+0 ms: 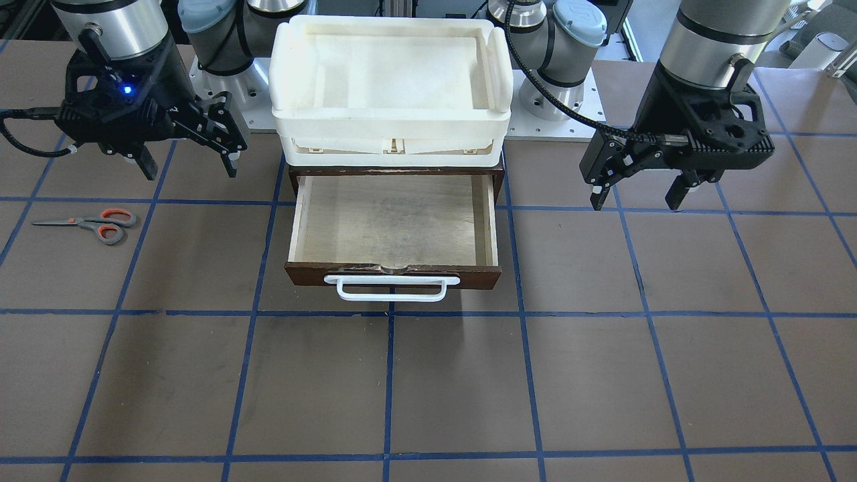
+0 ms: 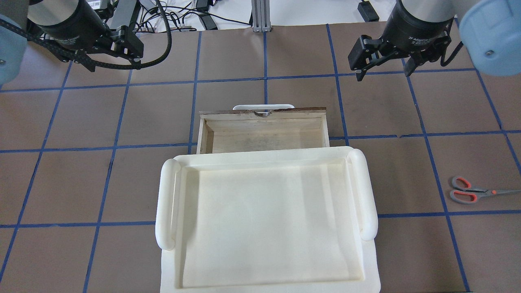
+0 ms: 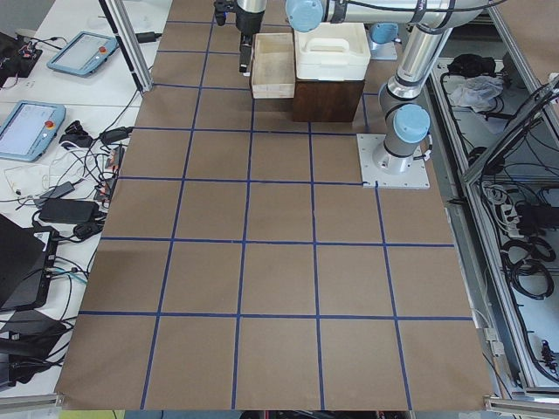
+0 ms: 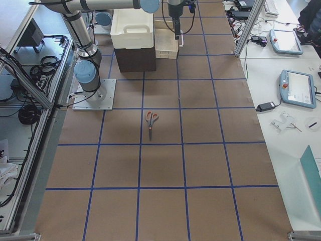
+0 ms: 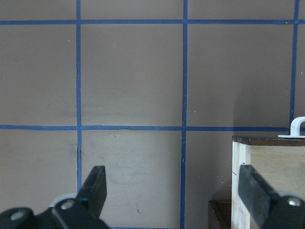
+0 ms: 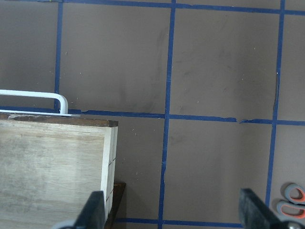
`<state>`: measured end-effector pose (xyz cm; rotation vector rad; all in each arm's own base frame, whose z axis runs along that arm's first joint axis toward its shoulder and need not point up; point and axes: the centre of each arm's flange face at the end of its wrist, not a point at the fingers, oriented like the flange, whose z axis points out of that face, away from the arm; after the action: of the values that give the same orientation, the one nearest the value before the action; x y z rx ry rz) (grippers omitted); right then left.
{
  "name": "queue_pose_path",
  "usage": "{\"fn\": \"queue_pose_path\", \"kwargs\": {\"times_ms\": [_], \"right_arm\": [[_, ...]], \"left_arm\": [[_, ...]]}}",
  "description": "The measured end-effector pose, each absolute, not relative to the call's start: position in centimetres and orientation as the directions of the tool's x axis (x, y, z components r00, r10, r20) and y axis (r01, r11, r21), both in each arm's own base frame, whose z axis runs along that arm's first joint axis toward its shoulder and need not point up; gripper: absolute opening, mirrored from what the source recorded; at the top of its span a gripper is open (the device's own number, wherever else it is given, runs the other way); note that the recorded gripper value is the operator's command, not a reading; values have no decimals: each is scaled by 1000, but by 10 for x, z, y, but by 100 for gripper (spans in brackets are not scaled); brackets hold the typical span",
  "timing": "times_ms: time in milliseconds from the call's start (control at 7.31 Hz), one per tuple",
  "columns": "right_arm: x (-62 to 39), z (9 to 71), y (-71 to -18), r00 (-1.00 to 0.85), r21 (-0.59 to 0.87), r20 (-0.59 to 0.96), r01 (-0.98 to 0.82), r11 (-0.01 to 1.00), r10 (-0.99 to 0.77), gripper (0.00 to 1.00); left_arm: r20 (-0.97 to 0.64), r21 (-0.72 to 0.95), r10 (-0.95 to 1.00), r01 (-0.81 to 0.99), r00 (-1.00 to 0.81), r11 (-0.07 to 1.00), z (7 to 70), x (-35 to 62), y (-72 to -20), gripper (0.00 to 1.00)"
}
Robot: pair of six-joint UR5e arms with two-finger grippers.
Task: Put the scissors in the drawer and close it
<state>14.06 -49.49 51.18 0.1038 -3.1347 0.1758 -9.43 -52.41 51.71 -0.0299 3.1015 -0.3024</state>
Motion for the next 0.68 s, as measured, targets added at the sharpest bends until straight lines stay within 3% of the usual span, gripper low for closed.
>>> {"fn": "queue_pose_path", "kwargs": {"times_ms": [684], "right_arm": [[139,511,-495,-996,-108,8,-92,990,-92,100]], "left_arm": [[-22,-190,-22,-18,-1000,982,515,-94,-523,100]]}}
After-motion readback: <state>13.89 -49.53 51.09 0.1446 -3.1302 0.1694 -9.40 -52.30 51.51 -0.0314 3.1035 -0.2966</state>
